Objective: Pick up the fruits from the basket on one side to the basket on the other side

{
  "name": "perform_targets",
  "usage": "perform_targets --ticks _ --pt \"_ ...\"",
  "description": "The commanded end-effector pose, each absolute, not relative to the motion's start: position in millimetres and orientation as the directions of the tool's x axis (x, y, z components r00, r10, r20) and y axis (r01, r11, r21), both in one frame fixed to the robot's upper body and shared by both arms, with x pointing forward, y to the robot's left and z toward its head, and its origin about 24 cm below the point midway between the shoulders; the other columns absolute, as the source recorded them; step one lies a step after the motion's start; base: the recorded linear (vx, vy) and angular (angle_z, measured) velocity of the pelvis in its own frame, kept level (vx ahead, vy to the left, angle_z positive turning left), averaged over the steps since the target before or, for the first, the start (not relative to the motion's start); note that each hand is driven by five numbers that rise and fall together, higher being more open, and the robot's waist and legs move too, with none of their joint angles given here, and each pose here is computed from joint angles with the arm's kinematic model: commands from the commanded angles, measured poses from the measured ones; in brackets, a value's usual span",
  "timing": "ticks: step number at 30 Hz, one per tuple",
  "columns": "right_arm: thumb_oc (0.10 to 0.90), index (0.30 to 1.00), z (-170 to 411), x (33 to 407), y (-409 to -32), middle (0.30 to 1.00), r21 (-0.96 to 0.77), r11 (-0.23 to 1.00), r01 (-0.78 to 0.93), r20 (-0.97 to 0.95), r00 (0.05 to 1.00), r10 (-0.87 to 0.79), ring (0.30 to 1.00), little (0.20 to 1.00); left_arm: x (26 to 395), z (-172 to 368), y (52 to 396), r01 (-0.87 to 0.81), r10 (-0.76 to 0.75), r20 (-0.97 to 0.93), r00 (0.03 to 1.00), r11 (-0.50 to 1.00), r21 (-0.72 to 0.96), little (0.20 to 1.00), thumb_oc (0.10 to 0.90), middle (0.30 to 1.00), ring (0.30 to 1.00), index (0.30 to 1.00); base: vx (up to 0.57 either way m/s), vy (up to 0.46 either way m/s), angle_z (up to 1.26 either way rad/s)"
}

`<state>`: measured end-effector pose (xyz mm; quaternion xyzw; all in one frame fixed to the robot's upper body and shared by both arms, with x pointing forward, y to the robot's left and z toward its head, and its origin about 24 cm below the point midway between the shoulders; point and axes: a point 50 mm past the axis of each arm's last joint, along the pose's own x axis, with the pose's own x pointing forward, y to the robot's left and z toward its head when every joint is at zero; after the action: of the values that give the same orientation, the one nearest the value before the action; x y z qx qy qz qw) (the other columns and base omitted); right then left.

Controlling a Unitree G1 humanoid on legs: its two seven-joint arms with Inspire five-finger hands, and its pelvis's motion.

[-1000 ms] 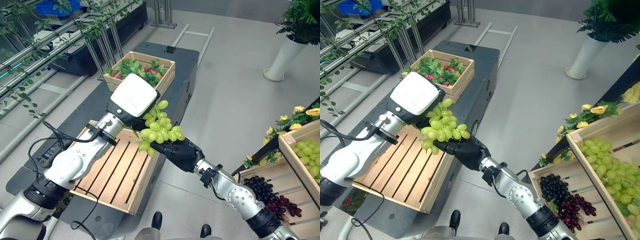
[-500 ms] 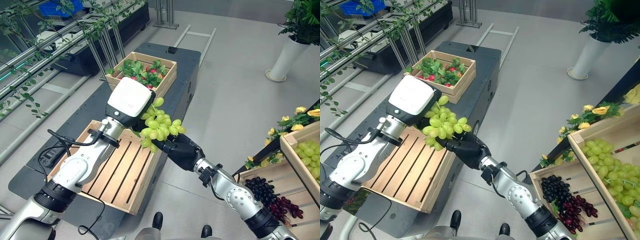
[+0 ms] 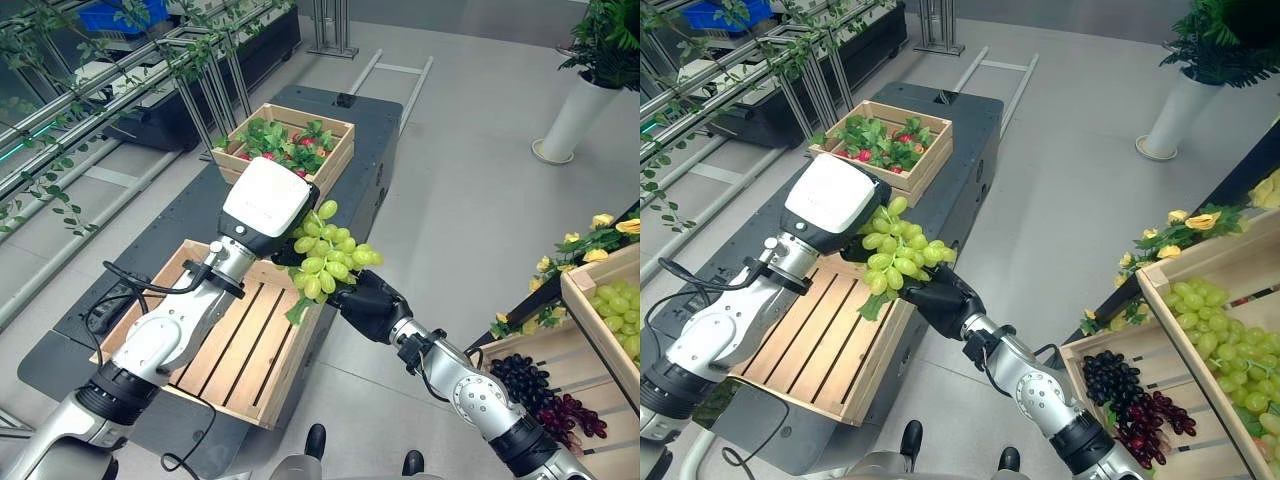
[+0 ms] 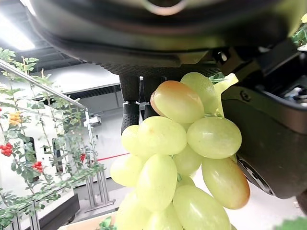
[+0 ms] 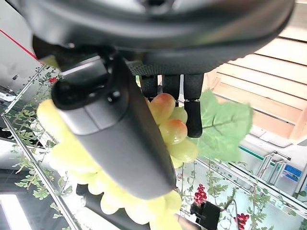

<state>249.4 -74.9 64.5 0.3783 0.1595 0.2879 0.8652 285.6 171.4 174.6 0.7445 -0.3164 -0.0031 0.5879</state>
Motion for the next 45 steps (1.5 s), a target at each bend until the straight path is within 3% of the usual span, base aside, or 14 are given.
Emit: perform_targets --ticks 1,12,16,18,22,23,24,33,45 --pt "0.4 0.3 119.4 245.8 -41.1 0.3 0.777 0.298 -0.555 0.271 0.722 0.637 0.3 0.3 289.3 194.0 158.5 -0.572 -0.467 0.525 0.711 0.048 0.819 0.3 0.4 0.3 0.3 0.3 0.0 0.0 0.0" --pt "0.4 0.3 124.7 250.2 -49.1 0.3 0.742 0.36 -0.565 0.296 0.759 0.579 0.3 0.3 289.3 196.2 166.0 -0.582 -0.419 0.558 0.716 0.084 0.809 0.3 0.4 0.3 0.3 0.3 0.0 0.0 0.0" --pt "0.4 0.3 130.7 254.3 -58.5 0.3 0.677 0.458 -0.576 0.331 0.794 0.51 0.3 0.3 289.3 196.2 171.6 -0.596 -0.387 0.584 0.714 0.1 0.796 0.3 0.4 0.3 0.3 0.3 0.0 0.0 0.0" --pt "0.4 0.3 135.7 256.0 -63.6 0.3 0.633 0.512 -0.58 0.359 0.806 0.47 0.3 0.3 289.3 196.4 173.9 -0.602 -0.374 0.592 0.714 0.102 0.792 0.335 0.424 0.335 0.335 0.335 0.0 0.0 0.0" --pt "0.4 0.3 147.1 258.4 -79.3 0.3 0.534 0.619 -0.576 0.426 0.816 0.392 0.3 0.3 287.8 197.8 183.4 -0.63 -0.348 0.622 0.701 0.107 0.769 0.599 0.599 0.599 0.599 0.599 0.0 0.0 0.0" --pt "0.4 0.3 149.1 258.6 -81.5 0.3 0.523 0.629 -0.576 0.435 0.815 0.384 0.3 0.3 287.6 197.8 184.7 -0.632 -0.347 0.625 0.7 0.109 0.768 0.7 0.667 0.7 0.7 0.7 0.0 0.0 0.0" --pt "0.4 0.3 151.4 258.8 -84.5 0.3 0.51 0.639 -0.575 0.448 0.813 0.373 0.3 0.3 287.4 197.9 186.3 -0.634 -0.343 0.628 0.698 0.11 0.765 0.9 0.8 0.9 0.9 0.9 0.0 0.0 0.0" --pt "0.4 0.3 182.5 260.0 -114.9 0.3 0.394 0.709 -0.585 0.64 0.728 0.245 0.3 0.3 280.0 200.2 197.5 -0.648 -0.296 0.694 0.657 0.25 0.719 0.9 0.8 0.9 0.9 0.9 0.0 0.0 0.0" --pt "0.4 0.3 198.9 259.1 -141.1 0.3 0.391 0.711 -0.584 0.724 0.672 0.155 0.3 0.3 278.6 193.9 221.6 -0.663 -0.162 0.708 0.688 0.256 0.703 0.9 0.8 0.9 0.9 0.9 0.0 0.005 -0.01"
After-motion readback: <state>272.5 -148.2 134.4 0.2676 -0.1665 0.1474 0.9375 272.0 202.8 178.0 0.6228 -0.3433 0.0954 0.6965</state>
